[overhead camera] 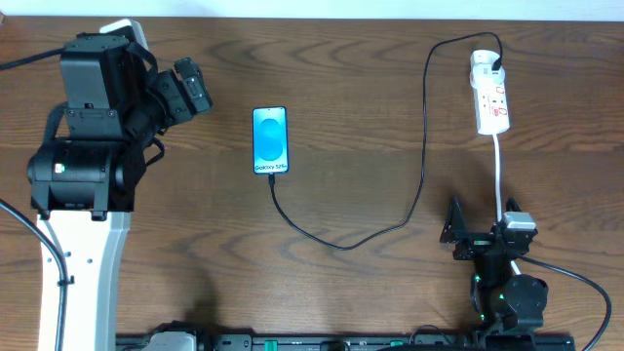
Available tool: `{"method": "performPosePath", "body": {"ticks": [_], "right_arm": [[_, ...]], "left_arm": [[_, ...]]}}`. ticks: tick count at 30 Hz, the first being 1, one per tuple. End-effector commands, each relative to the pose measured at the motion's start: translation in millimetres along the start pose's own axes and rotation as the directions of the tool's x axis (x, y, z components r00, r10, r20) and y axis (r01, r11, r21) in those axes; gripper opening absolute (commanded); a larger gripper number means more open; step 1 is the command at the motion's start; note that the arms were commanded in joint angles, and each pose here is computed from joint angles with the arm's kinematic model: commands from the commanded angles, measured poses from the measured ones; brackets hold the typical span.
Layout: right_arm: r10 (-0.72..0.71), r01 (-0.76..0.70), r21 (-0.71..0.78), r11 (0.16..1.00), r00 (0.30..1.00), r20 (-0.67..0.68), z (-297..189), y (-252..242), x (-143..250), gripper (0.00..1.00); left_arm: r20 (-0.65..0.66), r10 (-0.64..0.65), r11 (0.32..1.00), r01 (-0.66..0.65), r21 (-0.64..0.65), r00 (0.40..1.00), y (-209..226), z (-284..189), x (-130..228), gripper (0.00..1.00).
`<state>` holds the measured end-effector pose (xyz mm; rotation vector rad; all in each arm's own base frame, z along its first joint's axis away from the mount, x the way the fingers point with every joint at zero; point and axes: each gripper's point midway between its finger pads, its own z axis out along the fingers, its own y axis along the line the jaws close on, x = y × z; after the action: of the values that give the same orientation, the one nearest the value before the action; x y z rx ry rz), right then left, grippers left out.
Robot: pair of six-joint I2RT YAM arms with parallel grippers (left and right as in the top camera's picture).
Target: Plug charger to phone and switch on socket
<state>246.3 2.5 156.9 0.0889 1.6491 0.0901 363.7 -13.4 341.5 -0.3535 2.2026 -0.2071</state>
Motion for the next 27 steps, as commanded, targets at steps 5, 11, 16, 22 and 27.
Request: {"method": "performPosePath", "body": {"ticks": [5,11,16,22,27], "right_arm": [[0.003,-0.003,0.0,1.0,1.0,0.008,-0.1,0.5,-0.2,0.99],[0.003,-0.003,0.0,1.0,1.0,0.008,-0.1,0.5,-0.2,0.99],[0.004,-0.004,0.0,1.0,1.0,0.006,-0.1,0.5,0.0,0.99],[0.004,-0.004,0.0,1.0,1.0,0.006,-0.1,0.5,0.0,0.99],[0.004,-0.004,0.0,1.0,1.0,0.006,-0.1,0.5,0.0,0.99]], "left_arm": [[0.006,-0.004,1.0,0.004,-0.007,1.0,1.7,-0.6,-2.0,1.0],[0.0,-0.004,1.0,0.004,-0.009,1.0,2.7,0.5,0.6,1.0],[-0.024,0.037,0.997,-0.039,-0.071,0.999,17.7,-2.2,16.4,1.0],[0.06,0.043,0.996,-0.039,-0.078,0.997,31.5,-7.9,37.6,1.0],[0.211,0.094,0.995,-0.101,0.02,0.973,32.8,3.1,70.9,1.0]]}}
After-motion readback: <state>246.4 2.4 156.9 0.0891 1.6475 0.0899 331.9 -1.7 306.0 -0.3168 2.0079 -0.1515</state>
